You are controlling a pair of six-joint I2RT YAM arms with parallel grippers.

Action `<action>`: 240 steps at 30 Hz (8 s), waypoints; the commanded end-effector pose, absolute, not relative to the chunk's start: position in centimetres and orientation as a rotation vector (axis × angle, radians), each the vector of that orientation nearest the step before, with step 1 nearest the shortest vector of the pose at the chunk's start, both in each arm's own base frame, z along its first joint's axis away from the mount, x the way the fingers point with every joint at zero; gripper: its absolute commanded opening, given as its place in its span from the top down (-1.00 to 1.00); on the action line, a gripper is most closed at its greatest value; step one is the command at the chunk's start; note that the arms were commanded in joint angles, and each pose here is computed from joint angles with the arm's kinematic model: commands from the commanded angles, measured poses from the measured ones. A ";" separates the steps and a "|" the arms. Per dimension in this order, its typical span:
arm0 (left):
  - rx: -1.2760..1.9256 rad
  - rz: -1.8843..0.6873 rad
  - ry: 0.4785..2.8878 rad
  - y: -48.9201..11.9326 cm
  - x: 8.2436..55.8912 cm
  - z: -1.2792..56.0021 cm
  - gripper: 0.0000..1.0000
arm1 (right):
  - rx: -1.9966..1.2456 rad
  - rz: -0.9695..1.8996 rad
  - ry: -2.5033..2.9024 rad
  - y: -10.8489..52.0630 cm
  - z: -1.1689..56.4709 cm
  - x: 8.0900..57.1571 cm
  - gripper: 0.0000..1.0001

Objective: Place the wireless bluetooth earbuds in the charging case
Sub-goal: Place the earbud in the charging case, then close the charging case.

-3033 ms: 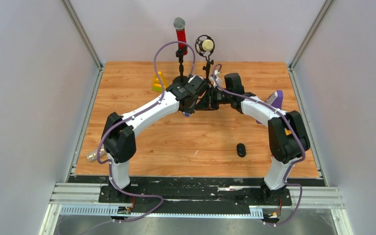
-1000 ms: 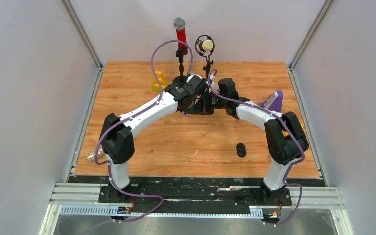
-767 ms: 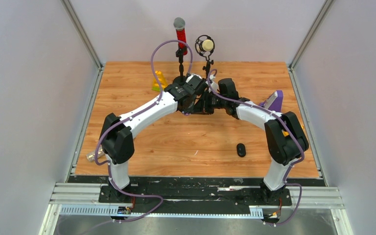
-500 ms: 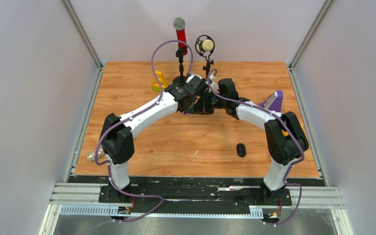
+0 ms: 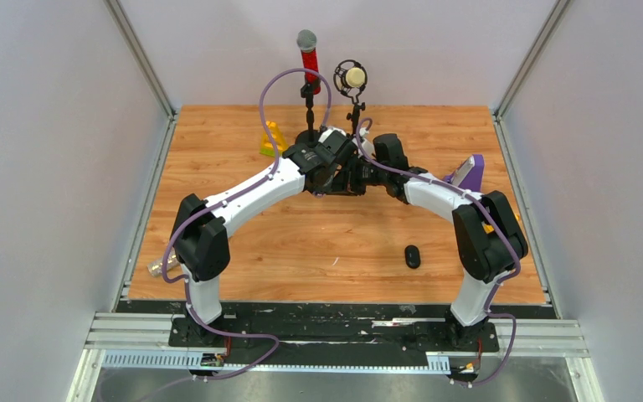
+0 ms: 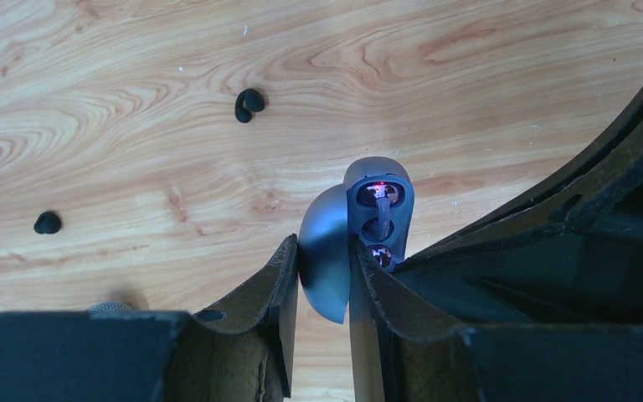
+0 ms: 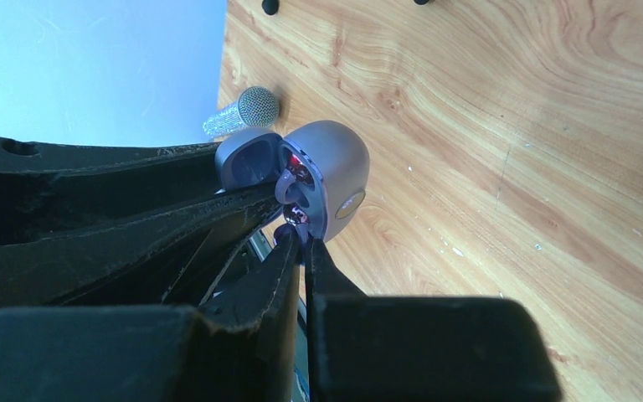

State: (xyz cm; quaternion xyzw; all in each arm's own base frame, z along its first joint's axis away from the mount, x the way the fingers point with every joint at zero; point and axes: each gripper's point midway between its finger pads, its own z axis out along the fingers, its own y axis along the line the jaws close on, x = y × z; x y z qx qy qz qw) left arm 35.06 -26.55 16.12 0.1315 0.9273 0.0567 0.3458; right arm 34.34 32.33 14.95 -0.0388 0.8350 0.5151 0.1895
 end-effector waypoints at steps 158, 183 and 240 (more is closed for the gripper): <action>1.396 -0.885 2.033 -34.1 19.5 22.3 0.99 | -1.414 1.402 1.156 24.0 21.0 19.0 -0.58; 1.398 -0.871 2.062 -34.6 19.6 21.5 0.99 | -1.401 1.436 1.280 24.8 19.8 19.9 -0.42; 1.387 -0.732 2.092 -34.9 20.6 20.6 0.67 | -1.380 1.480 1.397 26.0 19.4 20.6 0.85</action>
